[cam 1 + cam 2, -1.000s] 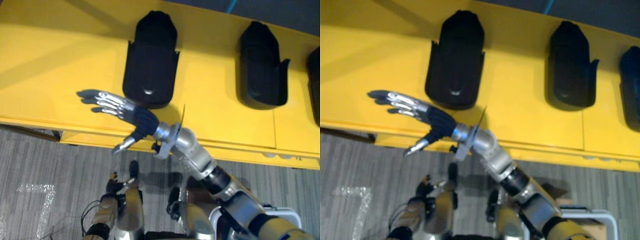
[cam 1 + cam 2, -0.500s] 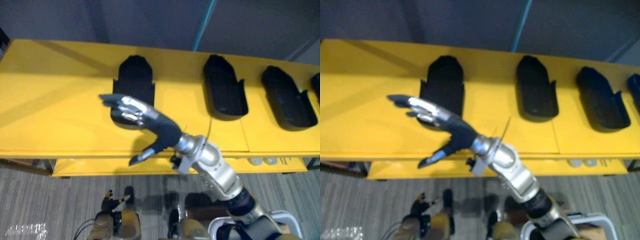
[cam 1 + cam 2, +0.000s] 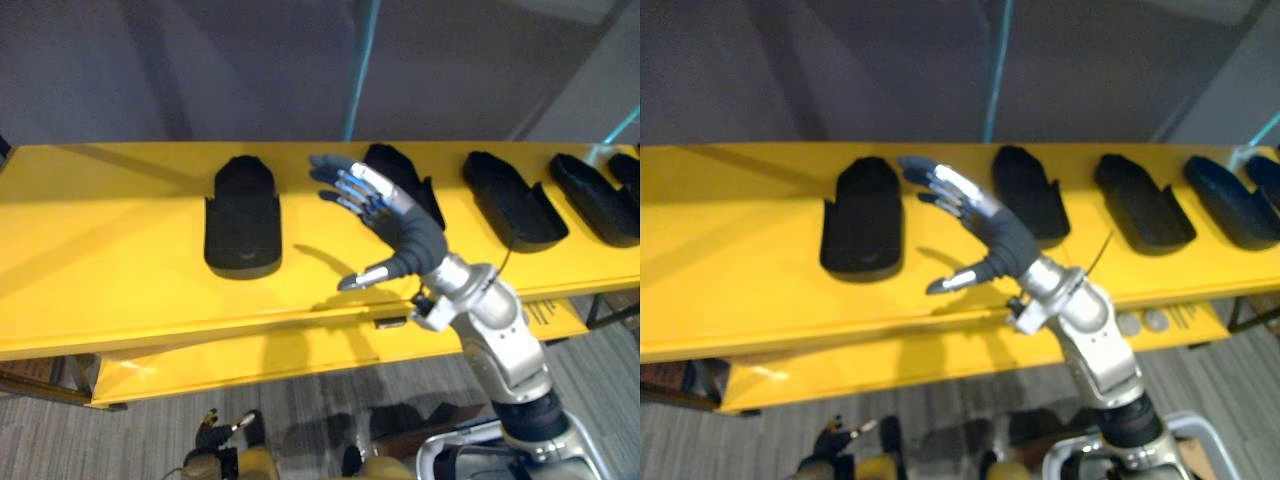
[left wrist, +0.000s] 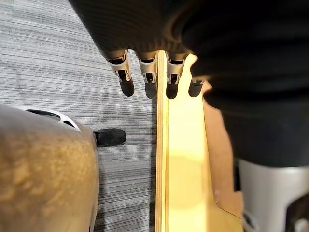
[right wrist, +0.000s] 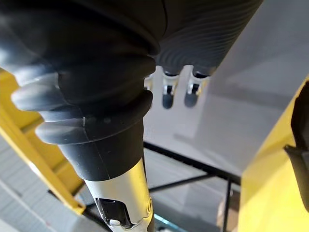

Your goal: Walk over and take plastic housings, then place them on the shelf

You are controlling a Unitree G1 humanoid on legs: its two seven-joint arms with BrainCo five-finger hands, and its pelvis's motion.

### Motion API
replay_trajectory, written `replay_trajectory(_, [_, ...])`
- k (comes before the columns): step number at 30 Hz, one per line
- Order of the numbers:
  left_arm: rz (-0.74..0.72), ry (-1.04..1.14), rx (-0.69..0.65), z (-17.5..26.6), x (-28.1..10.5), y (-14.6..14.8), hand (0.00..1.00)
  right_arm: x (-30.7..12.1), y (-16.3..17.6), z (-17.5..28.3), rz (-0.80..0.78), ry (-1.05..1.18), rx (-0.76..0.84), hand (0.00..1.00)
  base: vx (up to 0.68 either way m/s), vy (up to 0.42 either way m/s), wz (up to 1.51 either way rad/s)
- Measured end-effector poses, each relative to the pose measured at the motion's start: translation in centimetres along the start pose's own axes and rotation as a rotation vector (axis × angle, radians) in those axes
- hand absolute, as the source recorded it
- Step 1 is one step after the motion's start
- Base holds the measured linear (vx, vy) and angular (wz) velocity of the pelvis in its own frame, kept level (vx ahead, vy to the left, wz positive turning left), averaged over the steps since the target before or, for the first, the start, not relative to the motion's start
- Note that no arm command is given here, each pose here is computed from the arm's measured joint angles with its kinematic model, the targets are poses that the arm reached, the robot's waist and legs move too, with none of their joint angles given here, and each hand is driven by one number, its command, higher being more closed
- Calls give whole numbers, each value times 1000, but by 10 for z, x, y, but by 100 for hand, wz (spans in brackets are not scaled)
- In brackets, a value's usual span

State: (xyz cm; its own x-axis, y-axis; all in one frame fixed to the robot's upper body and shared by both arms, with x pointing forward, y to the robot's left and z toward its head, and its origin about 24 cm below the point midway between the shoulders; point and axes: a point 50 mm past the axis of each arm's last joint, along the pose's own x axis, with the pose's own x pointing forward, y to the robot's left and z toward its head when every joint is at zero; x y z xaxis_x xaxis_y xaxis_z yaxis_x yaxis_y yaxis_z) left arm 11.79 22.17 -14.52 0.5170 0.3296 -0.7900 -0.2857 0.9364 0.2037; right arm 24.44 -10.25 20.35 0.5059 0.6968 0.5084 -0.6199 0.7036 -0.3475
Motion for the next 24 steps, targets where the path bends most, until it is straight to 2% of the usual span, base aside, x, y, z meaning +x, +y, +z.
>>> replay_trajectory(2, [-1, 3, -1, -1, 0, 1, 0, -5, -10, 2, -63, 13, -50, 0, 2, 14, -9])
replay_trajectory(6, [9, 12, -6, -7, -1, 5, 0, -38, -55, 13, -343, 83, -232, 0, -12, 24, -19])
replay_trajectory(11, [34, 67, -18, -26, -7, 17, 0, -107, -98, 36, -697, 220, -462, 0, 5, 18, -22])
replay_trajectory(14, [39, 92, -14, -35, -10, 22, 0, -137, -107, 45, -841, 273, -529, 0, 16, -1, -28])
replay_trajectory(15, [39, 93, -14, -36, -10, 22, 0, -138, -107, 45, -843, 275, -529, 0, 5, 8, -31])
replay_trajectory(17, [56, 128, -23, -45, -12, 27, 0, -165, -114, 46, -969, 338, -560, 0, 4, 16, -29])
replay_trajectory(24, [68, 153, -12, -55, -16, 35, 0, -203, -120, 53, -1150, 406, -616, 0, -9, 23, -21])
